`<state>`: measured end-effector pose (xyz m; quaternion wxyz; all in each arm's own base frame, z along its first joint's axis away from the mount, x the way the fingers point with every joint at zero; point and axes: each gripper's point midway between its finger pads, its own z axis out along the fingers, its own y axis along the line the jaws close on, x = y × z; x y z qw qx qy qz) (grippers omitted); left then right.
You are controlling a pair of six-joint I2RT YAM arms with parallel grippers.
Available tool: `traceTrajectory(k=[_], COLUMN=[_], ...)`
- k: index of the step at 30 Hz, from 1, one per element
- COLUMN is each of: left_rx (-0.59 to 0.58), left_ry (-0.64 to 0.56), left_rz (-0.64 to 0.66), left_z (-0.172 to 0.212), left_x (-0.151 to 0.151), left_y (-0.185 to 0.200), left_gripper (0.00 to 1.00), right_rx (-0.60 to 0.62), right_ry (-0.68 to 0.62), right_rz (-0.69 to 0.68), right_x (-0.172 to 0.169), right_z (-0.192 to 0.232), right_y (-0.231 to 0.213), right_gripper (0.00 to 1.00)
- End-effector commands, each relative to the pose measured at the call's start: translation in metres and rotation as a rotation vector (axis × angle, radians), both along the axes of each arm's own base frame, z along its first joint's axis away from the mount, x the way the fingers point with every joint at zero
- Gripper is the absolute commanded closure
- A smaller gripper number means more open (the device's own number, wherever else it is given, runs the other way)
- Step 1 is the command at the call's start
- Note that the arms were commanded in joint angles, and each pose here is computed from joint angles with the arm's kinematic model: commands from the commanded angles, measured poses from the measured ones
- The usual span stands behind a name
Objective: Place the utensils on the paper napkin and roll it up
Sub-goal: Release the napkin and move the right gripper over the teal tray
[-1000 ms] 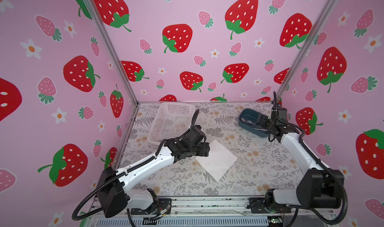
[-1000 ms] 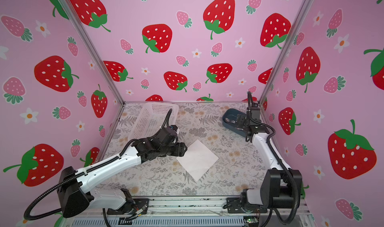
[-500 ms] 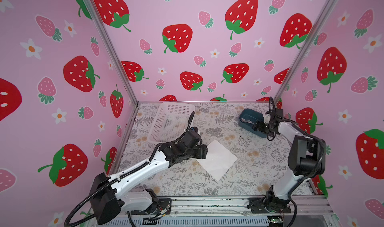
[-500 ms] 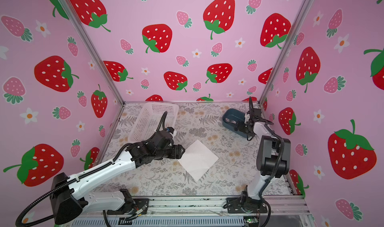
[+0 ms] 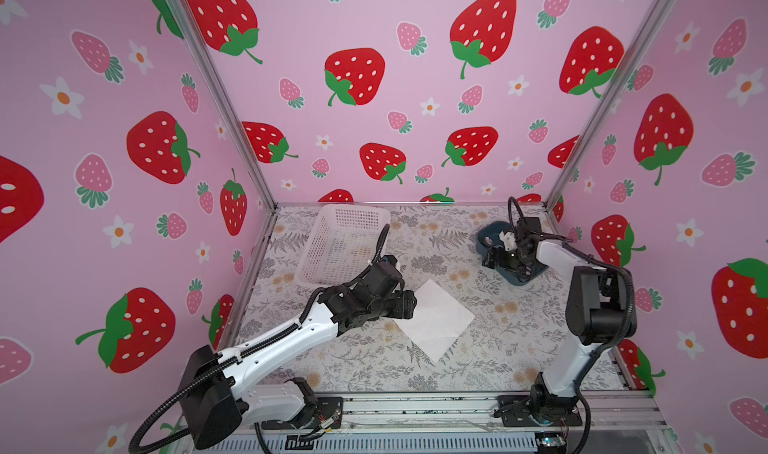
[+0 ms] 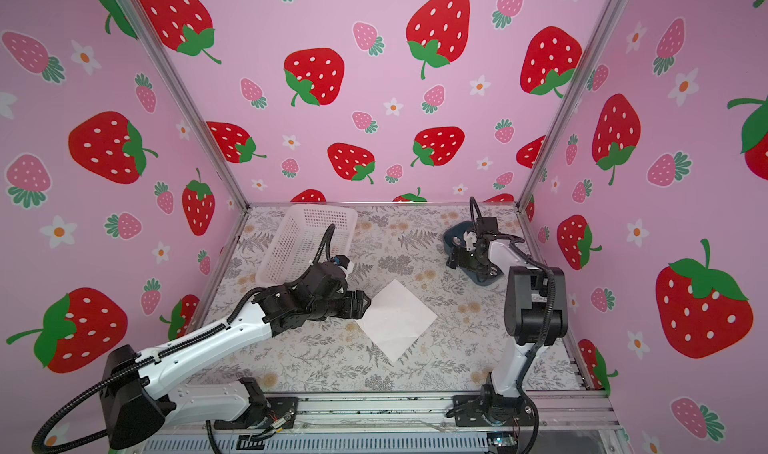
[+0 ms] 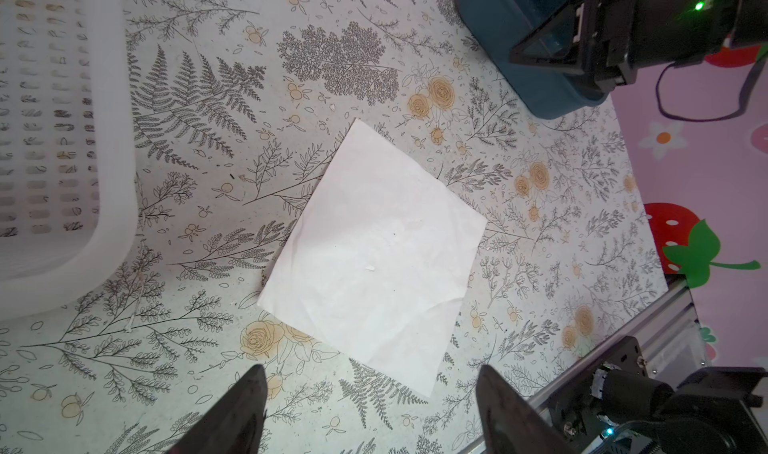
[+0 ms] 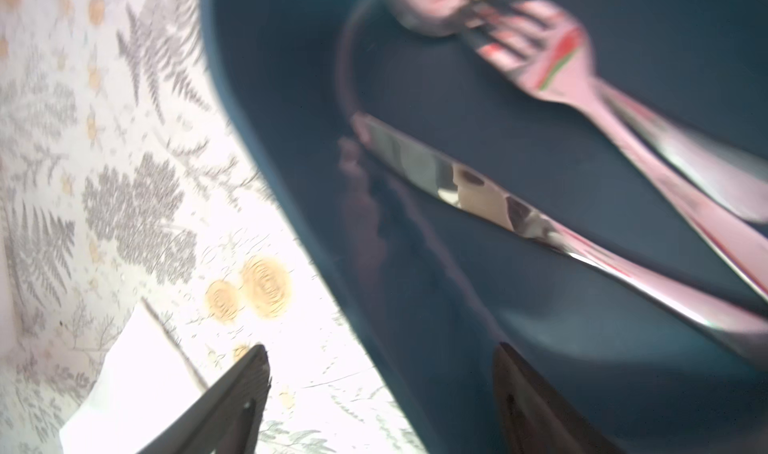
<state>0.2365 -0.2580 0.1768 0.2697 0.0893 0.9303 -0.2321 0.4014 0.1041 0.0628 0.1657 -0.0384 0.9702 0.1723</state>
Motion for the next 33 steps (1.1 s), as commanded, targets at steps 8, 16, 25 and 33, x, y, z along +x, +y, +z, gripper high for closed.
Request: traceTrajectory(k=[8,16,25,33], left_rx=[-0.004,-0.005,0.014,0.014], left_ry=[-0.001,-0.006,-0.023,-0.031], left_rz=[0.009,0.014,0.033,0.034], left_z=[-0.002,0.001,0.001,0.003], left_x=[0.000,0.000,0.002,0.005], left_y=[0.001,0.003,0.009,0.008], left_gripper=[0.20,0.20,0.20,0.22], right_rx=[0.063,-0.009,-0.249,-0.238], right_ry=[0.041,-0.126,-0.140,0.013], right_rz=[0.155,0.089,-0.102,-0.034], right_x=[-0.049,-0.030,-0.004,-0.007], right_z=[0.005,0.048,0.046,0.003], right_y=[0.078,0.073,-0.016,-0.015], right_gripper=[0.21,0.20,0.38,0.64])
